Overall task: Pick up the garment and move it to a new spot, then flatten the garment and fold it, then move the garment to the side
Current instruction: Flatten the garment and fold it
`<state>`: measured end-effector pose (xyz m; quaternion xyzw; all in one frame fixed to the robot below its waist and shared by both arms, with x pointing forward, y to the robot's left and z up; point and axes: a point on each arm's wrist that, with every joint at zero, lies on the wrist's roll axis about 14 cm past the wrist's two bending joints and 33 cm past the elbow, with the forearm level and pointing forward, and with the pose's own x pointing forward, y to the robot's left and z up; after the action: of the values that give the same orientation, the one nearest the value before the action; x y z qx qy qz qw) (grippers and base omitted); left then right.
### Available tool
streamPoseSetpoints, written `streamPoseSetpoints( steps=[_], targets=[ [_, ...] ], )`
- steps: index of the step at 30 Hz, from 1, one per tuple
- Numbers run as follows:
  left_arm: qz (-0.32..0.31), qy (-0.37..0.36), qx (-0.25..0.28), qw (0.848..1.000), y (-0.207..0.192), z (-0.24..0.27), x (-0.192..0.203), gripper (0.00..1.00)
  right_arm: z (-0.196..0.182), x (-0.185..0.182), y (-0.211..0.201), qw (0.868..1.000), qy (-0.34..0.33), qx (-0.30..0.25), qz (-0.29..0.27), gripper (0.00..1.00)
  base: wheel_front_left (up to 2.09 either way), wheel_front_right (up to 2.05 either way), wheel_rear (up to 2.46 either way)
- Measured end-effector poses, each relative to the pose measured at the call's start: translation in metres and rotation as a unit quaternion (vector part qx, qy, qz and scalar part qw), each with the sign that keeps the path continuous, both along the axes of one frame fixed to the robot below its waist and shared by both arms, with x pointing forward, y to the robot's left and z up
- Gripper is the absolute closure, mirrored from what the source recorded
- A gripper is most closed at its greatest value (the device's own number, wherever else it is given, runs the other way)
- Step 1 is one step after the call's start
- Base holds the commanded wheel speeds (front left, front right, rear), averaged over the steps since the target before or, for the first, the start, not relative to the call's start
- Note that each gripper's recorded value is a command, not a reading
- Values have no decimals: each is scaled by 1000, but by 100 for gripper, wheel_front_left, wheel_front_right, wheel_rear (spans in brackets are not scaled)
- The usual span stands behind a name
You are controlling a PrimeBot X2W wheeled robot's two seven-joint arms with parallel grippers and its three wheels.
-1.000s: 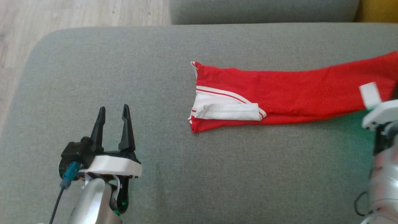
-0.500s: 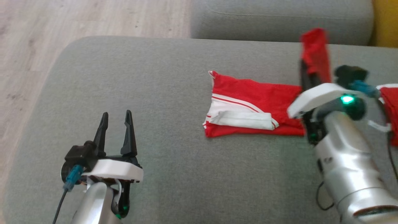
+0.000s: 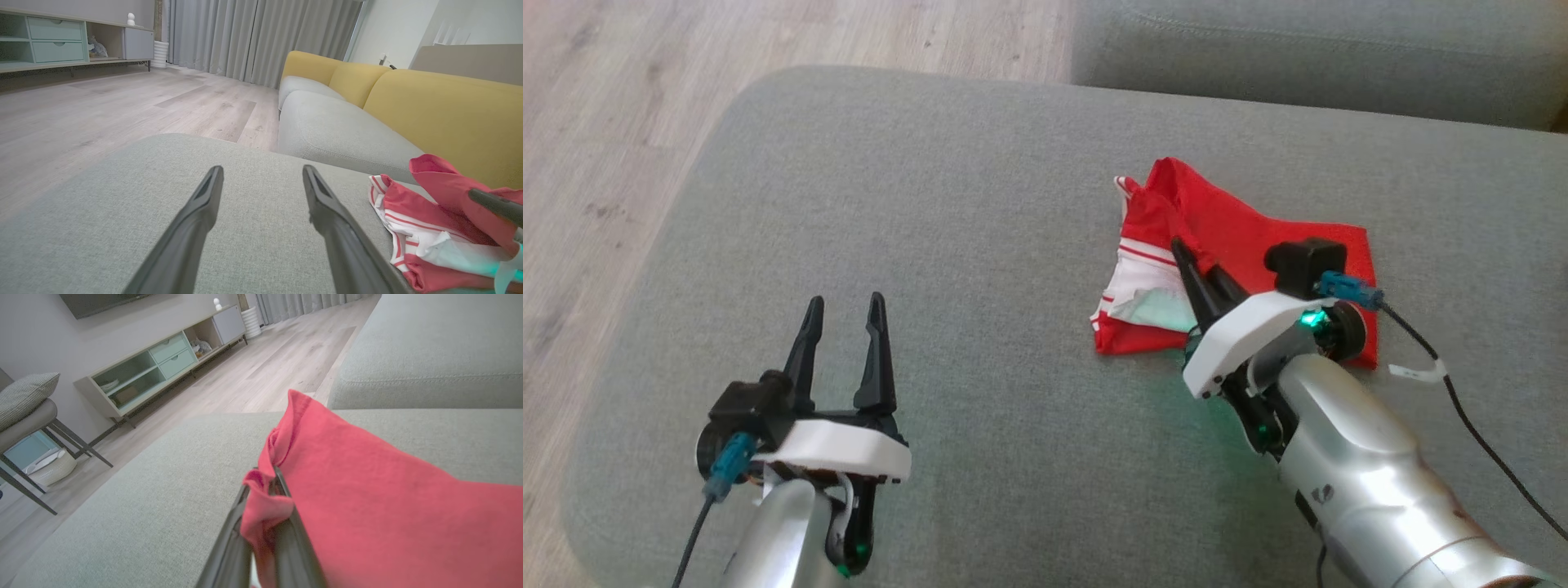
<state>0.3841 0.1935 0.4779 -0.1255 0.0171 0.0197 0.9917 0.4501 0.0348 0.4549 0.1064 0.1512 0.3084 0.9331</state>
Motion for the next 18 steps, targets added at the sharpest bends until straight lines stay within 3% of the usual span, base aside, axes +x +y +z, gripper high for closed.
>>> streamPoseSetpoints(
  steps=[14,15,16,18],
  targets=[
    [1,22,2,1000,1,-14,-1,0,-31,-14,20,998,23,-36,53,100,0,0,0],
    [0,22,2,1000,0,-14,-1,0,-32,-16,22,997,22,-39,60,81,0,0,0],
    [0,22,2,1000,0,-15,0,0,-32,-18,24,997,22,-40,65,0,0,0,0],
    [-3,23,1,1000,-2,-15,1,0,-32,-23,27,996,19,-44,77,0,0,0,0]
  ],
)
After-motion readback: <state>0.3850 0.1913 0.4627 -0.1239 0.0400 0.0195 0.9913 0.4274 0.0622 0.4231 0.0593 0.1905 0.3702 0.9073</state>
